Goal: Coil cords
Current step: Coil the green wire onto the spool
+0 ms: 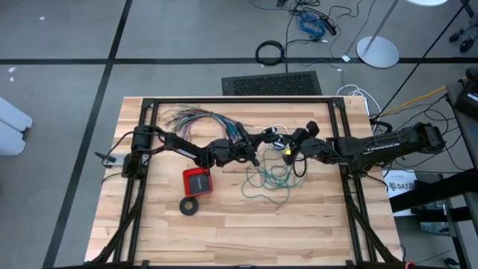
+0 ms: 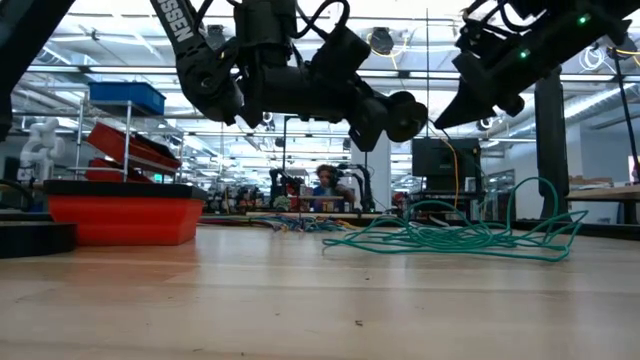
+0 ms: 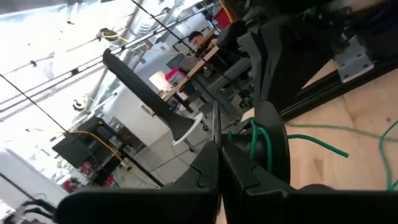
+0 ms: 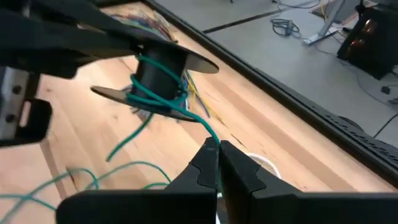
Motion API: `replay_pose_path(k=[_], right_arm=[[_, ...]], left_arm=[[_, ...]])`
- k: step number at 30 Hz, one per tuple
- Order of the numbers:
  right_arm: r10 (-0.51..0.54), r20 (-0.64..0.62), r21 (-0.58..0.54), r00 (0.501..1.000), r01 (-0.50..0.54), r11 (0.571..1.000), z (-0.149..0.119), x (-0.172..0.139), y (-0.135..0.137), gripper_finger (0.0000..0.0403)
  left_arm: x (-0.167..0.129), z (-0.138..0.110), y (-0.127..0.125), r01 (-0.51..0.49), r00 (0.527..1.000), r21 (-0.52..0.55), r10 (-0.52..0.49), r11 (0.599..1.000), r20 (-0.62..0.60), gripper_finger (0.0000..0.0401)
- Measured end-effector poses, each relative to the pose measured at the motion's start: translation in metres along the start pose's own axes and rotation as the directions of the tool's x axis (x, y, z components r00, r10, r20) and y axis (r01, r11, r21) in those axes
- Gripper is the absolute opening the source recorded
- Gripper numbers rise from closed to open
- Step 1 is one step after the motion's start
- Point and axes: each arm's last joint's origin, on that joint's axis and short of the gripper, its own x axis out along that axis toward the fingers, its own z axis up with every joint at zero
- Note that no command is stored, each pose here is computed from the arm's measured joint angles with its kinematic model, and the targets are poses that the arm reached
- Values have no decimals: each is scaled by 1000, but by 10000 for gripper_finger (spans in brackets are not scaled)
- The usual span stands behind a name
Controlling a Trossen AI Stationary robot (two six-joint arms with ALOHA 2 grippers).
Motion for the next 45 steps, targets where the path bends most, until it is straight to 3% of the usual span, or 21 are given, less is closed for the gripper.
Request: replay_pose_path(k=[17,25,35,45], right_arm=[[-24,-33,-119,999,20,993,-4,0,-2,13],[-26,-40,-104,999,22,994,-5,0,-2,13],[-42,-63,-98,997,35,995,-9,7,2,13],[-127,-20,-92,992,124,988,-10,6,4,1]], left_arm=[[0,5,6,38,999,-144,-32,989,40,0],[0,14,19,39,996,-217,-21,975,86,0],[-1,20,26,26,995,-227,-4,974,100,0],[0,20,29,1,995,-262,26,965,99,0]])
